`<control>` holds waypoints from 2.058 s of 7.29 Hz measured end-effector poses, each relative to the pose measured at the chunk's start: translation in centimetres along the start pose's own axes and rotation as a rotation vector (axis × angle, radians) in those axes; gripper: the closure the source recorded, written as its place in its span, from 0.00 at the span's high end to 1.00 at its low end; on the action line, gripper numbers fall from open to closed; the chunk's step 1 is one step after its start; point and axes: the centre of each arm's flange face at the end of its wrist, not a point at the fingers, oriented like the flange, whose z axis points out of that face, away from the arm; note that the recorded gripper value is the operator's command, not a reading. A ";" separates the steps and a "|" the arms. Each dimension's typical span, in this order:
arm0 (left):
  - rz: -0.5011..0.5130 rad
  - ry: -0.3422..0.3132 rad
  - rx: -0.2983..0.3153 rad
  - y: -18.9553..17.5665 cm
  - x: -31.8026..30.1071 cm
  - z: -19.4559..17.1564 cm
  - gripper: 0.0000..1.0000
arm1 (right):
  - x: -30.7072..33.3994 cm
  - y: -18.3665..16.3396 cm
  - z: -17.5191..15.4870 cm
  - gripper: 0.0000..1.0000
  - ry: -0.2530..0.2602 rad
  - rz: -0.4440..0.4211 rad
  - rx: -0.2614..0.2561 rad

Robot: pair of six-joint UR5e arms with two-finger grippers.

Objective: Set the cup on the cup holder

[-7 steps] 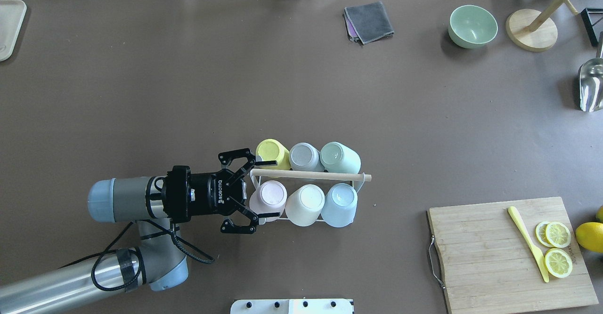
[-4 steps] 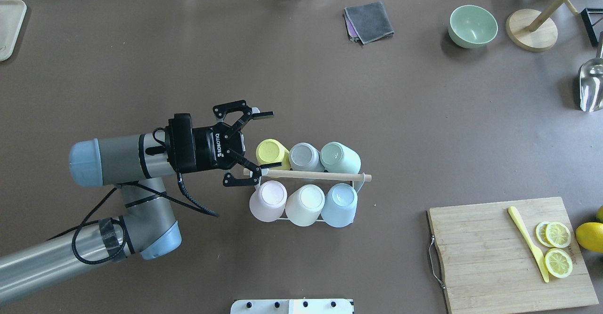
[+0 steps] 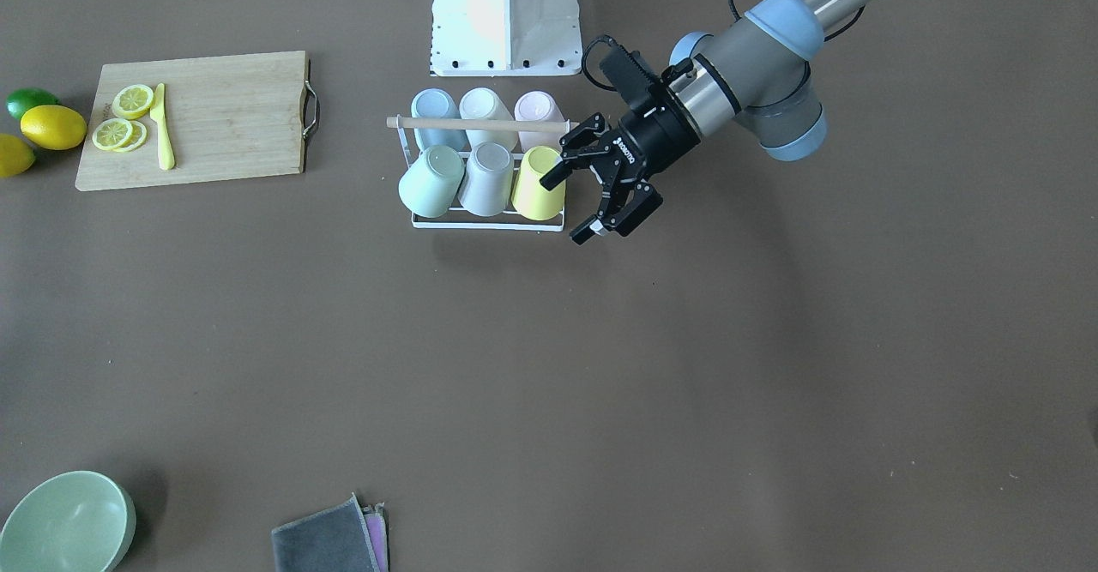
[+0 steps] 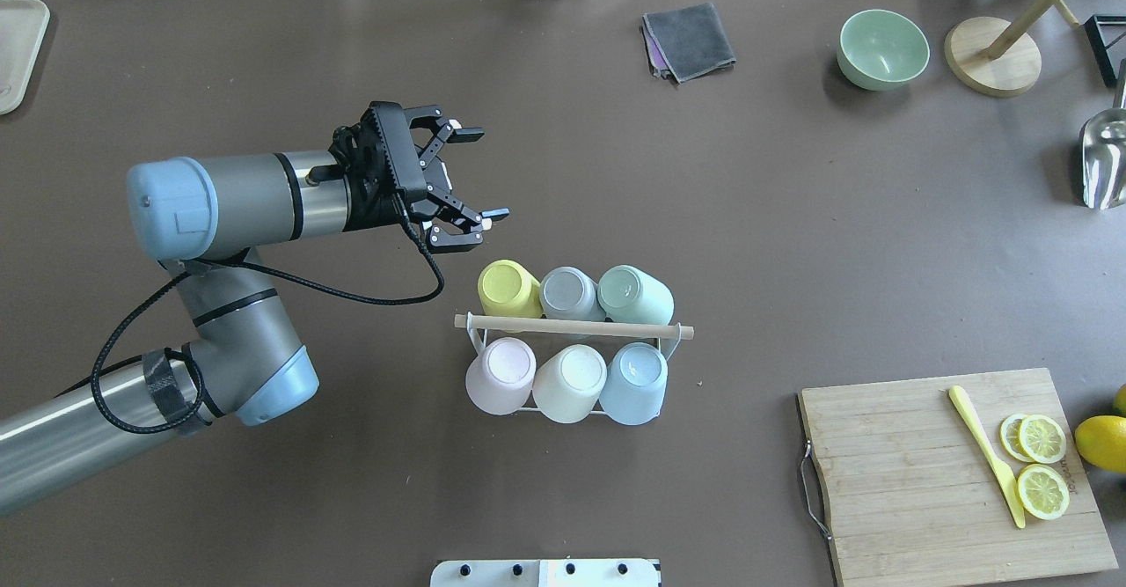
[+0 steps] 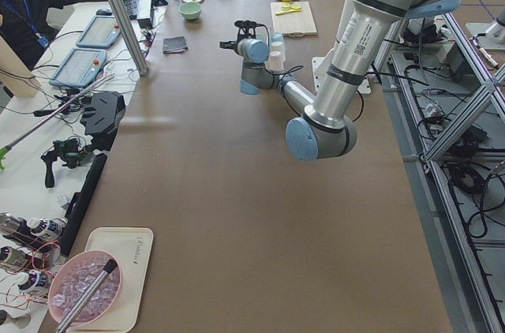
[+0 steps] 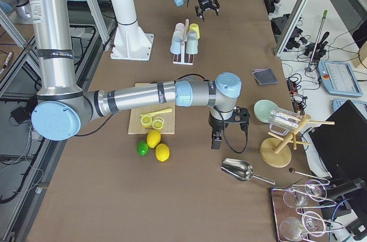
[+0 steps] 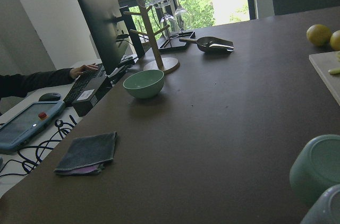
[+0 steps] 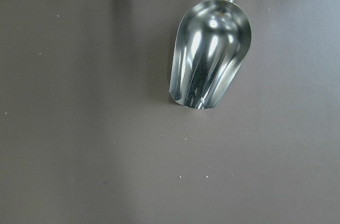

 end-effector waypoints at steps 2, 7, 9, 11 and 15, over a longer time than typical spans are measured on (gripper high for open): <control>-0.051 -0.100 -0.313 2.6 -3.5 1.3 0.98 | -0.4 0.3 -0.3 1.00 0.000 -0.008 0.004; -0.098 -0.383 -0.927 9.4 -9.1 -4.2 0.98 | -0.8 1.6 -1.6 1.00 0.011 0.009 -0.009; -0.169 -0.490 -1.074 10.5 -14.0 -11.2 0.98 | -1.1 1.2 -2.1 1.00 0.020 0.004 0.000; -0.363 -0.537 -1.146 11.7 -18.4 -17.2 0.98 | -1.2 1.1 -2.2 1.00 0.022 0.001 0.003; -0.955 -0.436 -1.112 20.4 -23.2 -32.7 0.98 | -1.5 1.5 -2.5 1.00 0.022 -0.005 0.007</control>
